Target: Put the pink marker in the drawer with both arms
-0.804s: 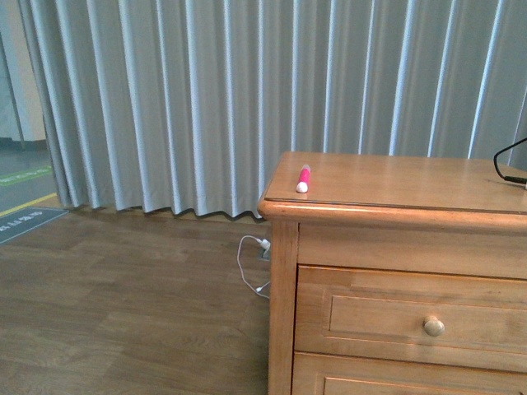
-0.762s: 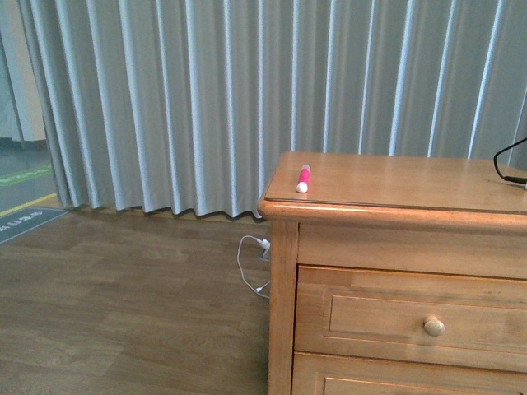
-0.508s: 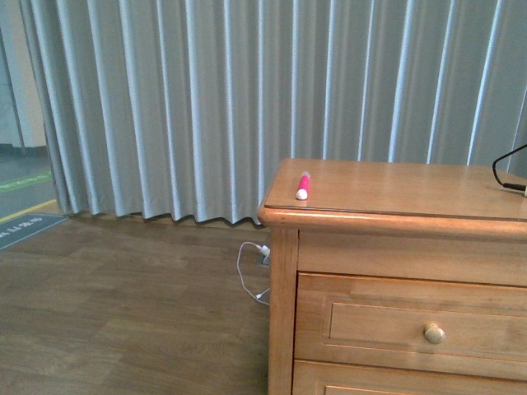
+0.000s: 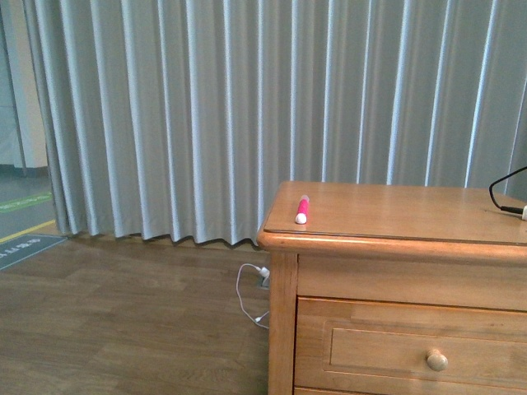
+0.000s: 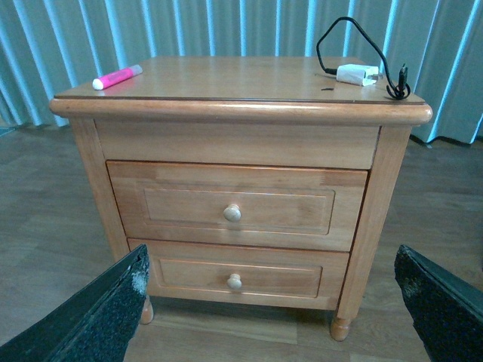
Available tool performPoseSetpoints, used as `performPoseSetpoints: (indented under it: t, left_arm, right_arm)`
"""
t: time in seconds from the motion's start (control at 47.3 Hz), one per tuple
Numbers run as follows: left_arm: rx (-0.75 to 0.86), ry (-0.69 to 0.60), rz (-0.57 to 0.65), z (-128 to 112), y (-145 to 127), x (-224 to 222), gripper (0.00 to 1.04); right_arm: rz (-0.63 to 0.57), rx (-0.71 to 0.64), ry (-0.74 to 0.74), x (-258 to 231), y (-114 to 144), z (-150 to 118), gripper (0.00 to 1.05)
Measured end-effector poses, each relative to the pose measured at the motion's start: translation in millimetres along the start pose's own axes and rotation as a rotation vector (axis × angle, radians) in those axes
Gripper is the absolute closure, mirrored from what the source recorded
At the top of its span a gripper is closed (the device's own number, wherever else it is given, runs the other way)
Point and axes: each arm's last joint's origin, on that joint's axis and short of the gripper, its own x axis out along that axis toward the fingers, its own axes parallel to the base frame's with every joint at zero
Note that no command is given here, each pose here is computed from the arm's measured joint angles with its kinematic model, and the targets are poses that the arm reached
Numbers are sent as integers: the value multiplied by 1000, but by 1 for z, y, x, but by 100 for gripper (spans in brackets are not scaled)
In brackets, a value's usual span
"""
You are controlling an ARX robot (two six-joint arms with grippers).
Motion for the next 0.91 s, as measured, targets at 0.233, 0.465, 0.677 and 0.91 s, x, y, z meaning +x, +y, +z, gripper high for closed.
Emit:
performPoseSetpoints:
  t: [0.233, 0.465, 0.677, 0.91]
  left_arm:
    - [0, 0, 0, 0, 0, 0, 6]
    - [0, 0, 0, 0, 0, 0, 6]
    - [0, 0, 0, 0, 0, 0, 6]
    - [0, 0, 0, 0, 0, 0, 6]
  right_arm:
    - [-57, 5, 353, 9, 5, -2, 9]
    - [51, 33, 385, 80, 28, 2, 9]
    - [17, 40, 413, 158, 45, -29, 9]
    - [-17, 62, 453, 212, 55, -64, 9]
